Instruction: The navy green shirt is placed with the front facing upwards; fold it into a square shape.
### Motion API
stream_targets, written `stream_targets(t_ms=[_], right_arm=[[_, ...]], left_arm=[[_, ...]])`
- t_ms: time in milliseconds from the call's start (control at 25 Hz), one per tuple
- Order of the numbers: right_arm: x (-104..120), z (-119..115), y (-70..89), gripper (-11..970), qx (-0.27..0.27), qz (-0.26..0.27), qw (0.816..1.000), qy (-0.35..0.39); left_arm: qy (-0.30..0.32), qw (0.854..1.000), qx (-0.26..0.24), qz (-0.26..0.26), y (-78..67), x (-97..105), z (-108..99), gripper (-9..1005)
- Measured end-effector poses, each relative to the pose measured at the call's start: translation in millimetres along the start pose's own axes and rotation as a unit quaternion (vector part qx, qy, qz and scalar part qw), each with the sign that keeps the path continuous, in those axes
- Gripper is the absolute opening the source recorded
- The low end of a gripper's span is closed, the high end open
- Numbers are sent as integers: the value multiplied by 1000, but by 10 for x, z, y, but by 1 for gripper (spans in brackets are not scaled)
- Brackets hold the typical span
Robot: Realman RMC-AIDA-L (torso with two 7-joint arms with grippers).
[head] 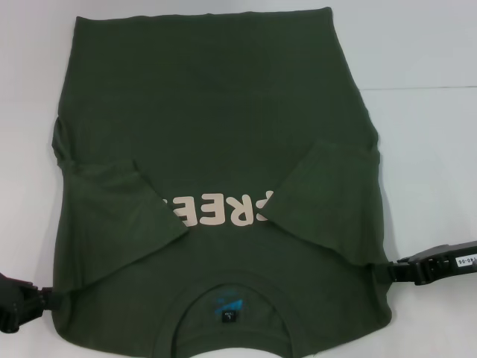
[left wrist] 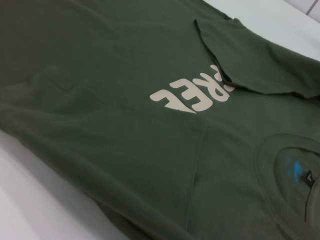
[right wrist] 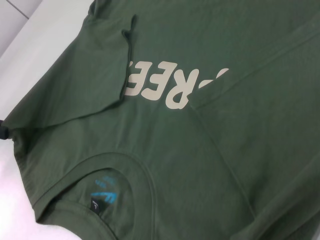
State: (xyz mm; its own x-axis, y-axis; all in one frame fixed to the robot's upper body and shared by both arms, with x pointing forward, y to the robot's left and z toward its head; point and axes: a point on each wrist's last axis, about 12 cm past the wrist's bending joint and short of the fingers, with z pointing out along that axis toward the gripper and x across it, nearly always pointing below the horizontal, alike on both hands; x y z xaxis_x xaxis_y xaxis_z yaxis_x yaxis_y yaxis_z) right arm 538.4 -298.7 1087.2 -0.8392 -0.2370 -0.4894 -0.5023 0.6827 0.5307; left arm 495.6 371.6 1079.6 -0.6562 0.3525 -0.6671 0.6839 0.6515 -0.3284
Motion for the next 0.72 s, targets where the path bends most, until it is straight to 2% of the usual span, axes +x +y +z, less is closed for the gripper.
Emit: stream_targets(t_ms=[400,560,720], right_arm=[[-57,0,21,43,-3,-5,1000,-1],[-109,14,44,42,-4,-10,1000,1],[-168,24,67,42,-6,-16,1000,1]], left_arm=[[0,999,-15,-30,20,-59,-51,51],[13,994,-58,-89,89,-101,-147,53],[49,988,-70,-131,96,-102,-161,149]])
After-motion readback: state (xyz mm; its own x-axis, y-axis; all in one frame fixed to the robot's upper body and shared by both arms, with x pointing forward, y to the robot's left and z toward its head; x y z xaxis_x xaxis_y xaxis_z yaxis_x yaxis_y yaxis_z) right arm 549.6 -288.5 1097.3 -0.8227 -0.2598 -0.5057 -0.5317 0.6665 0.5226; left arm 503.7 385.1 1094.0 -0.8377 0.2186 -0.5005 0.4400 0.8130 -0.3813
